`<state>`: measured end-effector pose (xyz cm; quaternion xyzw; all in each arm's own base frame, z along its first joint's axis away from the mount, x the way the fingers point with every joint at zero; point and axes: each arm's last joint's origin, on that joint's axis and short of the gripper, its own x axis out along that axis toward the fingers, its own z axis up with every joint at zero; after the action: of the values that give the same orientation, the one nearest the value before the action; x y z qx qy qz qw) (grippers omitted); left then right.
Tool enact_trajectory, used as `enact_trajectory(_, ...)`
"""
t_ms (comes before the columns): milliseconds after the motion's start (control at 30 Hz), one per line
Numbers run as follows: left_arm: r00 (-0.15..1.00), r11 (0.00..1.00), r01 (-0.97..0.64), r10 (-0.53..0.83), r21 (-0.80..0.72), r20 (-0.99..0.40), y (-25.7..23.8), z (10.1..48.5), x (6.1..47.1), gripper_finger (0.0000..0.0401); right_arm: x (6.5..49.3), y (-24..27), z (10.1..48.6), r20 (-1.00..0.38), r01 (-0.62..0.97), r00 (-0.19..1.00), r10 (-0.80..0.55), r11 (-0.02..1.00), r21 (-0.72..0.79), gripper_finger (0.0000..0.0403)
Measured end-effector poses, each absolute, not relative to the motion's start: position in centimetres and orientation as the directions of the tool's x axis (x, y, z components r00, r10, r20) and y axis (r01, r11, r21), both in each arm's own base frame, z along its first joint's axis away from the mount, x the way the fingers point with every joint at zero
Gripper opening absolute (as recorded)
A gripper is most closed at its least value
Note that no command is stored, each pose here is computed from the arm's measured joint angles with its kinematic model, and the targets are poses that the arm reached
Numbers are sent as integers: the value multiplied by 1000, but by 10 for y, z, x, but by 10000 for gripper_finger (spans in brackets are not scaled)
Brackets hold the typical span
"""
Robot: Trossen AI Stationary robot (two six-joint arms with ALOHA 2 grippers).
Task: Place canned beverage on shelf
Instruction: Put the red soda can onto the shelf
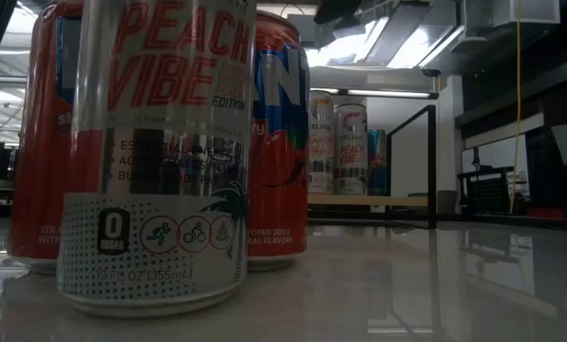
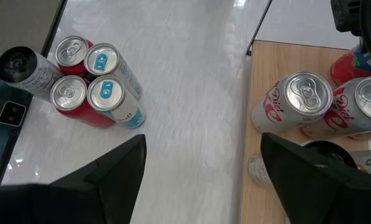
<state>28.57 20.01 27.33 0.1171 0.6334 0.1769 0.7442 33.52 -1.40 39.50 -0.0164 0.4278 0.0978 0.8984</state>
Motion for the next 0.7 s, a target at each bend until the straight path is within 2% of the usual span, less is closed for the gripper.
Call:
enact_trajectory(500,141,914,-73,405,399,-903,187,273,293,377,335,-14,395,-772,-189,615,161,980,54,312)
enact_trajectory(700,99,888,-74,460,455,-882,187,274,293,377,335,-14,395,-772,-190,615,162,980,54,312)
